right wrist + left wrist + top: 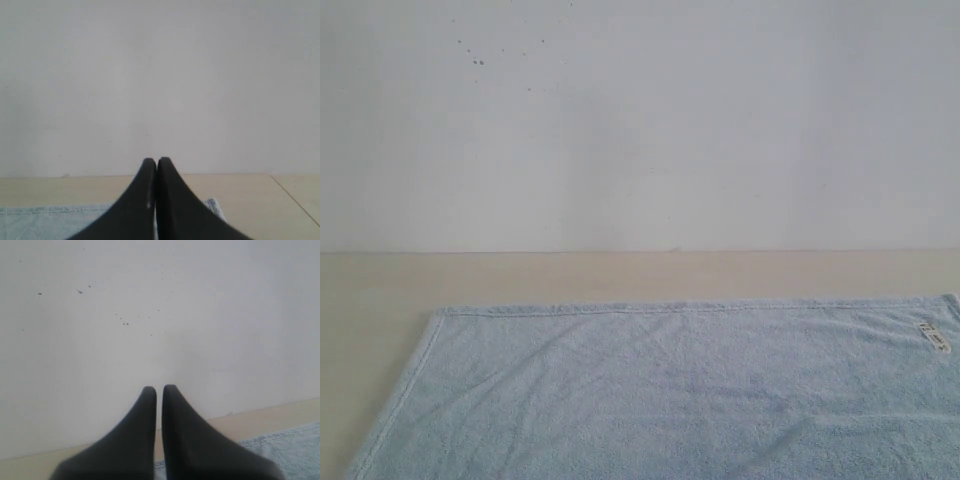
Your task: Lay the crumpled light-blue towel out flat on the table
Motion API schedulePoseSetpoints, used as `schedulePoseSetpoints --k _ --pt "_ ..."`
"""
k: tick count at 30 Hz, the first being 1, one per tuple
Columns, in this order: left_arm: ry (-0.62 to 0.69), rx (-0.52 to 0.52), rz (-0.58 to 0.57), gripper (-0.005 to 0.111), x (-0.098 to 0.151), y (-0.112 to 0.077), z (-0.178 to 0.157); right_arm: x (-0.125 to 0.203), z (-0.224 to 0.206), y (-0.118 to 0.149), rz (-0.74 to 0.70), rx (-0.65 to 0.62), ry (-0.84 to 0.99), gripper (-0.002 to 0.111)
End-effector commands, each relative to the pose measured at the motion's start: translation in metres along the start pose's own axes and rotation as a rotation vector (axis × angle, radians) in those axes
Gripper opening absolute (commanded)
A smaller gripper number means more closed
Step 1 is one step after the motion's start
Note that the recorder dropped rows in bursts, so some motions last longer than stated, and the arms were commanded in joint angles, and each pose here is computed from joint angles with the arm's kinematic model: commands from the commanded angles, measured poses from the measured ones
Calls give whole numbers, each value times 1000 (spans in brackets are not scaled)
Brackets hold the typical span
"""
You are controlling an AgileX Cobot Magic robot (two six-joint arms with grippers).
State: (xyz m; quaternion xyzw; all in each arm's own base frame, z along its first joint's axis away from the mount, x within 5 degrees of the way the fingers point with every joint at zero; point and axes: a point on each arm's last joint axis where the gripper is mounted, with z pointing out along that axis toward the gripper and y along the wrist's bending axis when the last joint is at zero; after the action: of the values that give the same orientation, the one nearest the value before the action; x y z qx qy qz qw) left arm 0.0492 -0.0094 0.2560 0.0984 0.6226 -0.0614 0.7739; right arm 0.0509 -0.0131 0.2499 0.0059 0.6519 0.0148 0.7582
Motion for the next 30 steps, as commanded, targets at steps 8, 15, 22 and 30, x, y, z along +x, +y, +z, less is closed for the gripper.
schedulePoseSetpoints --k 8,15,22,30 --pt "10 7 -1 4 2 -1 1 25 0 10 -6 16 -76 0" --pt "10 9 -1 4 2 -1 1 67 -8 19 -27 -91 401 0" --pt "10 9 -1 4 2 -1 1 67 -8 19 33 -78 402 0" --pt "11 11 -1 4 2 -1 1 67 -8 19 33 -78 402 0"
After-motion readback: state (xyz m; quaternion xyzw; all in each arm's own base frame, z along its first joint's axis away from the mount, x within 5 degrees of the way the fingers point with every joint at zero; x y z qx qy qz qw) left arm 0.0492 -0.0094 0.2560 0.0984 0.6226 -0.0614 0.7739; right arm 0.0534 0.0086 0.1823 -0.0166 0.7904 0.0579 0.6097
